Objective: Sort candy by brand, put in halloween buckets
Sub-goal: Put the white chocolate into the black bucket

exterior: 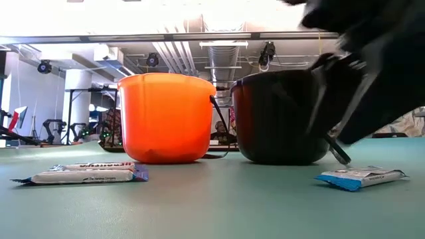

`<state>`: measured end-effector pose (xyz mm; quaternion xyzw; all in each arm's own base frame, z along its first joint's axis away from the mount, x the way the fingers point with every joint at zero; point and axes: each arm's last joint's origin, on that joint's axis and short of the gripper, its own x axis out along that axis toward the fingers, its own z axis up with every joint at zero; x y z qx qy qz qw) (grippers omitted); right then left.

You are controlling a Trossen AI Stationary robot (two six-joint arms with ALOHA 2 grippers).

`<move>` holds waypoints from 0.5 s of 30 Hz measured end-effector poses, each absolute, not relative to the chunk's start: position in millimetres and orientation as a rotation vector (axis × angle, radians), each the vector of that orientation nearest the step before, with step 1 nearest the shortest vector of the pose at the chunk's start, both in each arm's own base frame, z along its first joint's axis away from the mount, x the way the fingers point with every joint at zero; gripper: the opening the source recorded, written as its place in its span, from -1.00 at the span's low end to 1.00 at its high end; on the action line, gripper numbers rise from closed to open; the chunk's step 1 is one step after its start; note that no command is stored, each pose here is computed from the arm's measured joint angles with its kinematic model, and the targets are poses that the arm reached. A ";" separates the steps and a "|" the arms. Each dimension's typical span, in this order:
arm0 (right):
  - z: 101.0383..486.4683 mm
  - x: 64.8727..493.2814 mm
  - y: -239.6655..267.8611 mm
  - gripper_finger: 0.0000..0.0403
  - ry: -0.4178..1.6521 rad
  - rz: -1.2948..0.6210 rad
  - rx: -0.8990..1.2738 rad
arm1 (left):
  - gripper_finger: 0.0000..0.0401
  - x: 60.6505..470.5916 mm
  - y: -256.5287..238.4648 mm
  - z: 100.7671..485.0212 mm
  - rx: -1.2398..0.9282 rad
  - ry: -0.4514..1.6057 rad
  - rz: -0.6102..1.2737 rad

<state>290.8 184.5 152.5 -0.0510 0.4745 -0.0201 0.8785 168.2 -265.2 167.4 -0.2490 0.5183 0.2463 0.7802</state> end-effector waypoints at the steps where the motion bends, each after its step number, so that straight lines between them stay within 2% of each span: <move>1: 154.3 284.5 185.4 0.20 0.951 -0.029 -0.066 | -1.00 168.4 -265.5 167.4 -0.546 1.118 0.534; 6: 150.8 252.8 180.2 0.22 0.788 0.015 0.096 | -1.00 168.7 -265.7 167.4 -0.581 1.110 0.553; 15: 121.9 244.8 163.0 0.14 0.722 0.114 0.023 | -1.00 172.0 -264.2 167.4 -0.597 1.111 0.560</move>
